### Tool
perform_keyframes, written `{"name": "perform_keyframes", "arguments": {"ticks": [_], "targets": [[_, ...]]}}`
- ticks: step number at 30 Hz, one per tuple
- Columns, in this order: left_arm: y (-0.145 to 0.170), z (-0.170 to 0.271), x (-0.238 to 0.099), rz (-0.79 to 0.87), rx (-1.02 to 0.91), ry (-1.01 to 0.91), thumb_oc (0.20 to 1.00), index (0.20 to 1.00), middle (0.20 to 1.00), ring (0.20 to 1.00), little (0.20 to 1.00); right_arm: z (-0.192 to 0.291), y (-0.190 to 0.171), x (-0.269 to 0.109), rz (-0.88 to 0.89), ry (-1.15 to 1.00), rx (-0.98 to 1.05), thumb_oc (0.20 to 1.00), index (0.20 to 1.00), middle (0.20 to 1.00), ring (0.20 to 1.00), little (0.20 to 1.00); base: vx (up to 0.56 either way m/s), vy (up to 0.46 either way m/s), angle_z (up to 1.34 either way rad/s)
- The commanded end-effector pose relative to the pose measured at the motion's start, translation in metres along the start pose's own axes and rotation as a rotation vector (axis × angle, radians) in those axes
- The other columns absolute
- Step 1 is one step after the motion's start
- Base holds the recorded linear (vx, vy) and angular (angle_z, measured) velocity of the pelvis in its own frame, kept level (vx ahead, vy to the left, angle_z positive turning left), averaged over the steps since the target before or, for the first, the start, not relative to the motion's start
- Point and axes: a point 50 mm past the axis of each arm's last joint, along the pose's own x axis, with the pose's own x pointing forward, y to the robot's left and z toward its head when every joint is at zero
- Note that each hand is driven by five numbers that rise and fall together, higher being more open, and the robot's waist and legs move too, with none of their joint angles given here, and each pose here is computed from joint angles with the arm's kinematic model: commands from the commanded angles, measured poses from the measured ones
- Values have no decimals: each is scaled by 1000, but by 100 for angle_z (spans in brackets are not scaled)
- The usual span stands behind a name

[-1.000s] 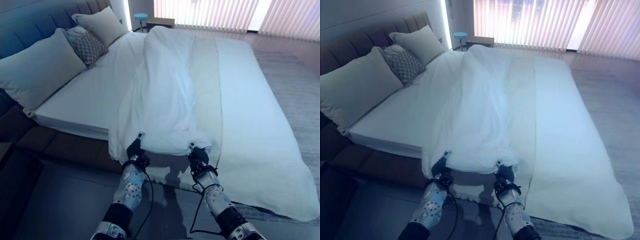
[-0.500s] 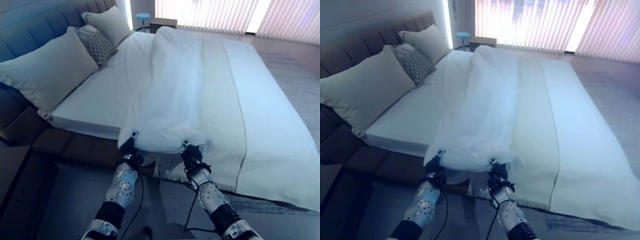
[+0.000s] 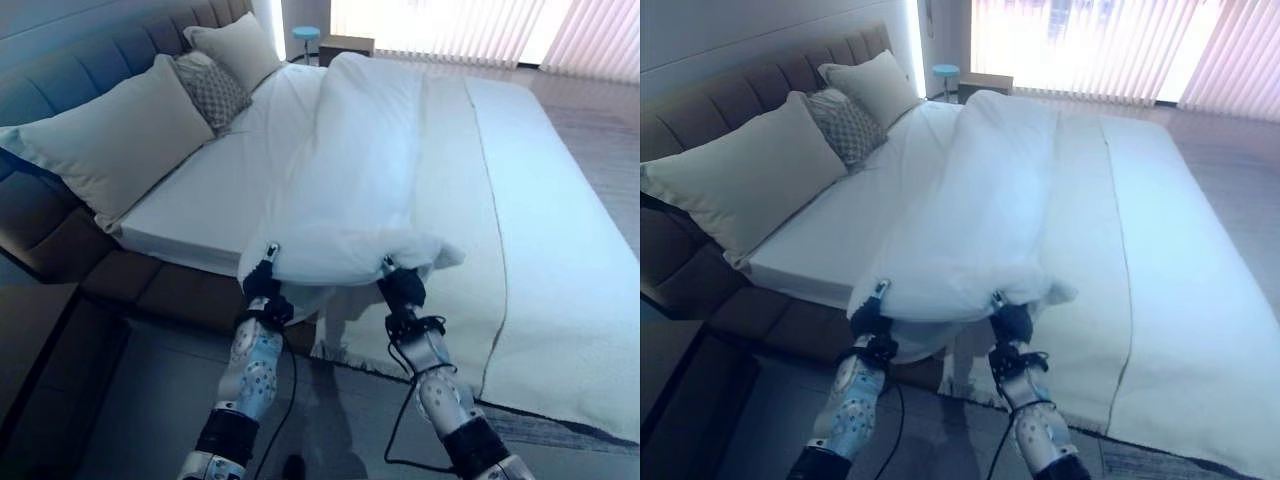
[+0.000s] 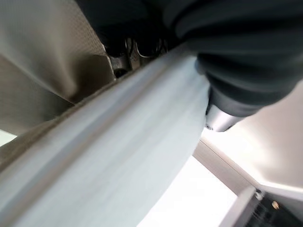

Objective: Make the bed

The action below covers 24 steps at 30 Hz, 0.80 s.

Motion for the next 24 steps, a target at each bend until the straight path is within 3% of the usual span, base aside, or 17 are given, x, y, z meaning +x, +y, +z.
{"name": "perform_keyframes", "arguments": {"ticks": [1, 9, 16, 24], "targets": [[64, 68, -11, 183, 43, -303, 200, 200, 200, 200, 200, 54, -74, -24, -247, -200, -114, 200, 200, 200, 200, 200, 16, 64, -1], [113, -3, -37, 474, -2, -8, 200, 200, 200, 200, 200, -20, -129, -56, -561, 167, -151, 200, 200, 200, 200, 200, -29, 96, -9], [144, -38, -58, 658, 136, 199, 200, 200, 200, 200, 200, -47, -122, -40, -622, 275, -154, 200, 200, 200, 200, 200, -45, 102, -10], [148, -27, -40, 686, 312, 185, 200, 200, 200, 200, 200, -46, -119, -28, -631, 270, -193, 200, 200, 200, 200, 200, 10, 70, -12]]}}
